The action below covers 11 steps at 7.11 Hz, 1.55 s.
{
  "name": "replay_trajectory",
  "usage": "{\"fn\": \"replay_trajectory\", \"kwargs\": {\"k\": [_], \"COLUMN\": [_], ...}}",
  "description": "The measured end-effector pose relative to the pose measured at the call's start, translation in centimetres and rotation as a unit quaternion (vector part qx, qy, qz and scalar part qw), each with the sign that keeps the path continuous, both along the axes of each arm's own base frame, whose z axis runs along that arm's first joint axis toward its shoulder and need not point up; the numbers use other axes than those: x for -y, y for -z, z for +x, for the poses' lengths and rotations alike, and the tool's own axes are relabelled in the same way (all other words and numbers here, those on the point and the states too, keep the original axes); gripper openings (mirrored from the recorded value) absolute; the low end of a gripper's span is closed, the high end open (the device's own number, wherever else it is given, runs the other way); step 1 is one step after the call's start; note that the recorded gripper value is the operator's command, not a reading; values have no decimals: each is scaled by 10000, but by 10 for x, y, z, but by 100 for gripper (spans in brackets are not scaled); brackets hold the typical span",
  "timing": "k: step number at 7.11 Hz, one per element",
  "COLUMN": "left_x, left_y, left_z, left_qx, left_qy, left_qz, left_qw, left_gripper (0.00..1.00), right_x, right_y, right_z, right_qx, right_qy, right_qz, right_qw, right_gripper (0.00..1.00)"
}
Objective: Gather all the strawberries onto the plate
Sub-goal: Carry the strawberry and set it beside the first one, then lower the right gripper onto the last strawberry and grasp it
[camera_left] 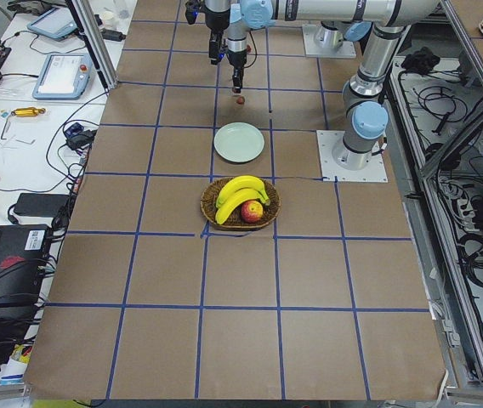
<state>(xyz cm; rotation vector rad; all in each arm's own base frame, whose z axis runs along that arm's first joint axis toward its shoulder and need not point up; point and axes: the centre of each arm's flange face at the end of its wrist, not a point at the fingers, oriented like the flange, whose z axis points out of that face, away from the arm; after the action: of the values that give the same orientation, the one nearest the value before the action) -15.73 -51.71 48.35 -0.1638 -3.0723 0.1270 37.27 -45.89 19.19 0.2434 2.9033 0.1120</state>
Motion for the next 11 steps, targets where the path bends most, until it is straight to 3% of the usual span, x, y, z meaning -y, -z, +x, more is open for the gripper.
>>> {"fn": "replay_trajectory", "kwargs": {"k": [3,7,9,11], "left_x": [0,0,0,0], "left_y": [-1,0,0,1], "left_z": [1,2,2,2], "left_qx": [0,1,1,1], "left_qy": [-1,-3,-10,-11], "left_qz": [-8,-3,-1,9], "left_qw": [10000,10000,10000,10000], "left_gripper": [100,100,100,100], "right_x": [0,21,25,13], "right_y": [-7,-26,-20,-17], "right_z": [-5,-100,-167,-222], "right_qx": [-114,-1033,-1406,-1441], "right_qy": [-5,218,-377,-793], "right_qz": [-23,210,221,306], "right_qw": [9999,9942,9891,9859], "right_gripper": [100,100,100,100]}}
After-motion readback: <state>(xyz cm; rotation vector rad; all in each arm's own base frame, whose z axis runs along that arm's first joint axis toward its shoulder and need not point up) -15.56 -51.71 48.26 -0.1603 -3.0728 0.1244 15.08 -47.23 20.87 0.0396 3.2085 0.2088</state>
